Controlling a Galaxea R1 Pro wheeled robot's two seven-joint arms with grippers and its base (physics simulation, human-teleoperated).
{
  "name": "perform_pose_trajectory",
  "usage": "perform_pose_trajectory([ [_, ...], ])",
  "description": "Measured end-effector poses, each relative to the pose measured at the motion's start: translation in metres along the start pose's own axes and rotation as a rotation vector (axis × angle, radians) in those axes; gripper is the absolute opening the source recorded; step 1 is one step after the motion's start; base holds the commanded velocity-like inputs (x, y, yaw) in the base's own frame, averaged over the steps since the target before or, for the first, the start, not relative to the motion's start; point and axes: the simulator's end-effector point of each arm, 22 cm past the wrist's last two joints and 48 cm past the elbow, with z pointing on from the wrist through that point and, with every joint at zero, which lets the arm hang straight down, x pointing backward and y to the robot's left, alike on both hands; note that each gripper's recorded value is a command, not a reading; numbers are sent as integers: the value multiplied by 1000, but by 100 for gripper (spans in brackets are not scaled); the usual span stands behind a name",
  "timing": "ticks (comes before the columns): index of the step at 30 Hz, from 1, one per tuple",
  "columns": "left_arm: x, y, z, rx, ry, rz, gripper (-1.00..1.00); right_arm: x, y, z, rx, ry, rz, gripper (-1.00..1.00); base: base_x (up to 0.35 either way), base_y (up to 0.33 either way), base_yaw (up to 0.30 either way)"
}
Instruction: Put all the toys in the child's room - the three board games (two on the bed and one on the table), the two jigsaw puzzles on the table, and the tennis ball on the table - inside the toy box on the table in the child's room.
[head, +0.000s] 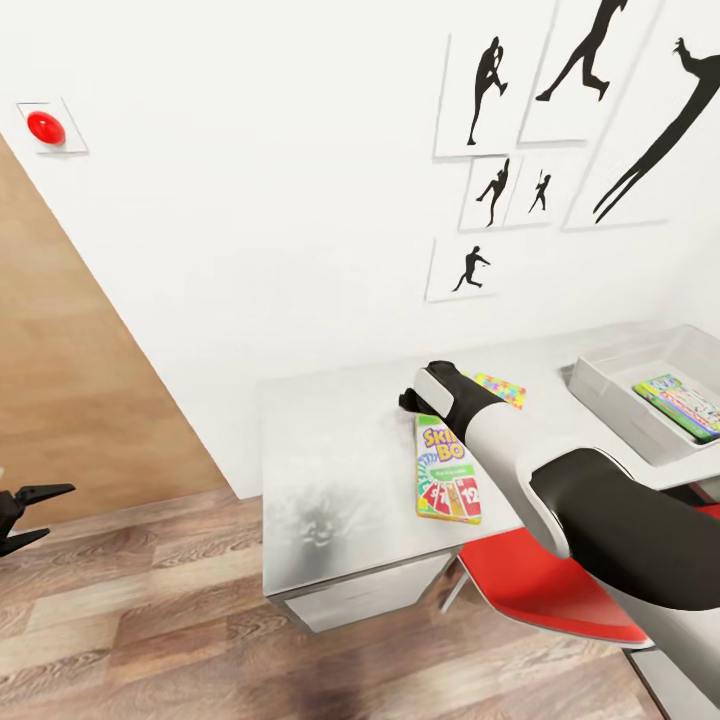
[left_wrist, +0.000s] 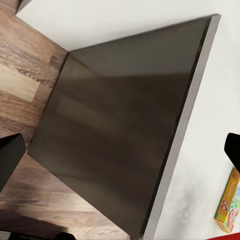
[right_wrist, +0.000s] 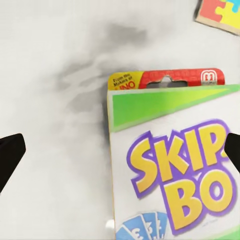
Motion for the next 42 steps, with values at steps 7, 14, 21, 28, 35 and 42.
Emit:
perform_pose_trajectory([
  [7,1,0,1,2,1,-1,100,-1,-1,0,2,-5,3,100,52,34,0],
  [14,1,0,1,1,0,-1,100,0,-3,1,10,-4,6,100,73,48,0],
  [21,2,0,2,2,1,-2,100,-8,-17,1,72,-54,41,100,33,5,0],
  [28,2,0,2,2,2,-3,100,-5,-29,5,123,-73,66,100,21,0,0],
  [35,2,0,2,2,2,-3,100,-1,-31,6,131,-69,68,100,2,0,0],
  [42,2,0,2,2,2,-3,100,13,-32,12,134,-49,66,100,0,0,0],
])
